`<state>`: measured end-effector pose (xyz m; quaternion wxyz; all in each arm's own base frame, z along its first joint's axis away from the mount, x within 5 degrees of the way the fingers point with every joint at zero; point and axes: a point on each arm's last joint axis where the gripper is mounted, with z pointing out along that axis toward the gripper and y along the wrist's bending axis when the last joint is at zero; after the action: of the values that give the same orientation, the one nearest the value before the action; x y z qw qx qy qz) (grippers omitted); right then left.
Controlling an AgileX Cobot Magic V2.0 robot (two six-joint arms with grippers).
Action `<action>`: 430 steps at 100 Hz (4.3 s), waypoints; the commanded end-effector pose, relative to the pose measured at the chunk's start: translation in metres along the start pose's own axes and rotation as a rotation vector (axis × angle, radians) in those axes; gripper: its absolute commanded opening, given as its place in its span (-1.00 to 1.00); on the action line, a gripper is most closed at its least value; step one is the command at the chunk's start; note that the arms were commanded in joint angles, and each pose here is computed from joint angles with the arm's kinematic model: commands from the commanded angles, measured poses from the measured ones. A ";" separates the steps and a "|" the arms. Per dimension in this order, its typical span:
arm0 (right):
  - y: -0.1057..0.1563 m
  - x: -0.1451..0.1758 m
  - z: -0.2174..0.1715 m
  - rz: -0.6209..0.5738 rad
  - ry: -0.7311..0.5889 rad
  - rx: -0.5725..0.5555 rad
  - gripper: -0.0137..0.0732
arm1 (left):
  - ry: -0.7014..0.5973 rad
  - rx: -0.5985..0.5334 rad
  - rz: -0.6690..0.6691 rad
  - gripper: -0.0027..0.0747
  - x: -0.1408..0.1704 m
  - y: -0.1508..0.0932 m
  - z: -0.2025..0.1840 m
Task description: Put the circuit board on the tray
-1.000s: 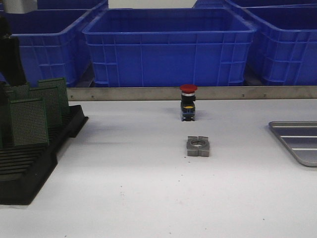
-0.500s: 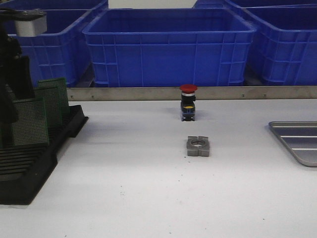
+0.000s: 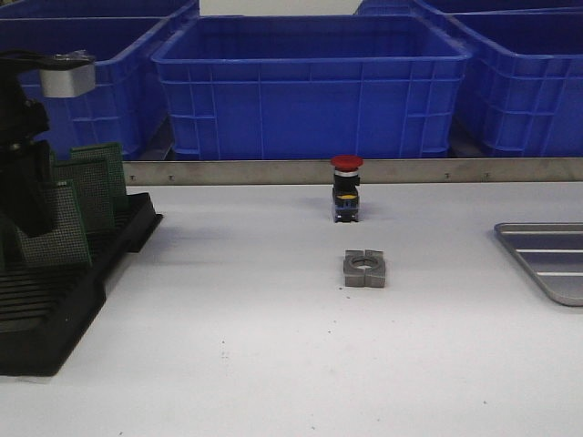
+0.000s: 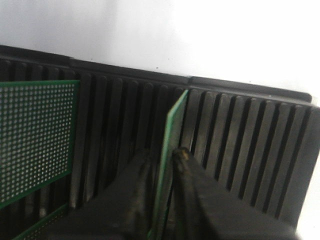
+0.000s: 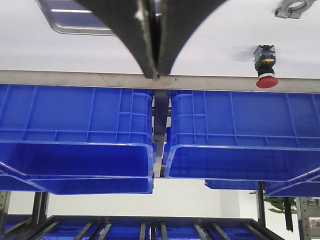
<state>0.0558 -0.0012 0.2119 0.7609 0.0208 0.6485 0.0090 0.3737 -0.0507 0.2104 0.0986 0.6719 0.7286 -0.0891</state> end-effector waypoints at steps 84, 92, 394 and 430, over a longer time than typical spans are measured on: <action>0.000 -0.008 -0.002 -0.011 -0.099 -0.006 -0.84 | -0.425 -0.105 0.033 -0.98 -0.095 -0.060 -0.114; 0.000 -0.008 -0.002 -0.011 -0.107 -0.006 -0.84 | -0.441 -0.068 0.080 -0.98 -0.116 -0.071 -0.109; 0.185 -0.046 0.248 -0.183 0.749 -1.328 0.09 | -0.452 0.016 0.222 -0.98 -0.162 -0.102 -0.096; 0.186 -0.044 0.250 -0.181 0.752 -1.329 -0.83 | -0.452 0.016 0.222 -0.98 -0.162 -0.102 -0.096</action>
<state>0.2993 0.1766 0.2780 0.3014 -0.5203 0.7310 0.3227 0.2964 -0.1874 0.3206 0.2424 0.7099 0.6276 -0.2084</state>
